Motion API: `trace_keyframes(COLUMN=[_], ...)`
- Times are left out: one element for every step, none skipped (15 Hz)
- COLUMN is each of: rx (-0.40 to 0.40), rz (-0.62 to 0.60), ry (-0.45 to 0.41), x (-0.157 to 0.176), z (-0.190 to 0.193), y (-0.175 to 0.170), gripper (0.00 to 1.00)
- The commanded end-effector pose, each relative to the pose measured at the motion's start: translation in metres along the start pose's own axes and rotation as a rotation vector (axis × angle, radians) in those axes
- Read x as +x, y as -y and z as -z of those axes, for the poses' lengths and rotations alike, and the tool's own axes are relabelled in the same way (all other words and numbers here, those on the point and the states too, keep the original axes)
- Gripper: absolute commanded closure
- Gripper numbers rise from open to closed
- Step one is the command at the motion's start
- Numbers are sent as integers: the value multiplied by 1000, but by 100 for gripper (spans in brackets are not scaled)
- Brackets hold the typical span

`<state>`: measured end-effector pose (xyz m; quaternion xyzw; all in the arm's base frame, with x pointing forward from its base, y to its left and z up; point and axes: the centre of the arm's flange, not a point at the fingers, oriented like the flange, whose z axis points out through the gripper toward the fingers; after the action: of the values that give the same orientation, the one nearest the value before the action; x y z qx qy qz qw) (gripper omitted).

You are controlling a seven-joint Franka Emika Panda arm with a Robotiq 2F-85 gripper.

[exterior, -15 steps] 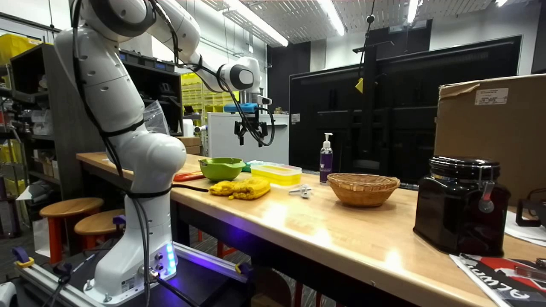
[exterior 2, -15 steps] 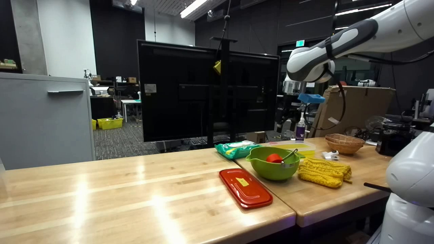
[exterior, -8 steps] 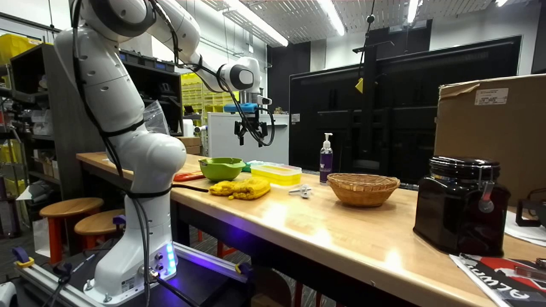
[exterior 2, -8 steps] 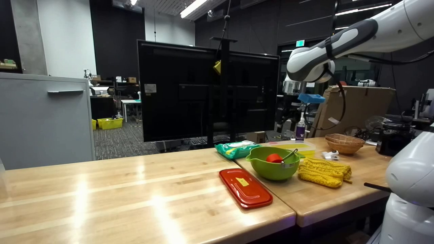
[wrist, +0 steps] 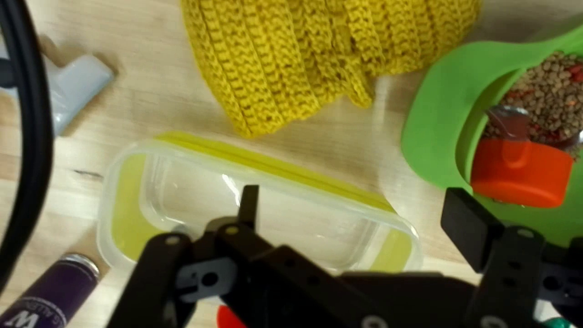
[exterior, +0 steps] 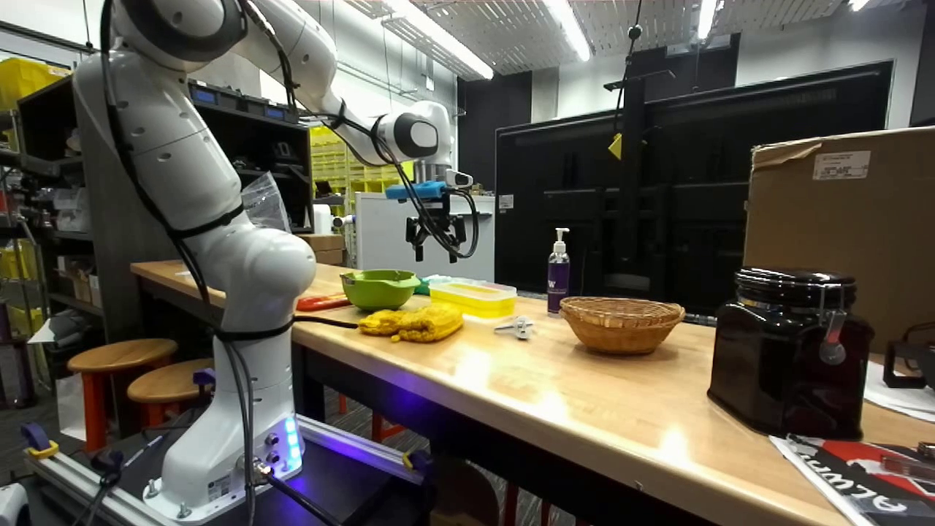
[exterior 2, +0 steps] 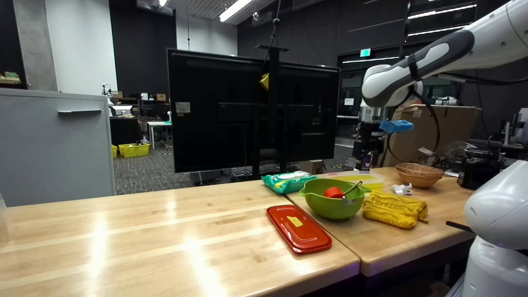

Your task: Move the yellow cloth to the right, then unfold it

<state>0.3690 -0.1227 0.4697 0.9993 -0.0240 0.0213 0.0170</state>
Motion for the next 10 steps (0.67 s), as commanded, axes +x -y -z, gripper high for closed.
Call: trace_keyframes(rx=[-7, -4, -4, 0, 5, 9, 20, 23, 27, 30], rz=[-42, -66, -94, -115, -136, -155, -140, -155, -163, -166], ry=[-7, -8, -6, -6, -7, -7, 14, 7, 0, -6], x=[-61, -75, -87, -100, -112, -121, -87, -97, -103, -107], z=[-2, -4, -5, -6, -8, -12, -12, -12, -13, -12], y=[-23, -29, -36, -42, -47, -53, -49, -53, -55, -55], gripper=[0, 0, 0, 0, 0, 0, 0, 0, 0, 0])
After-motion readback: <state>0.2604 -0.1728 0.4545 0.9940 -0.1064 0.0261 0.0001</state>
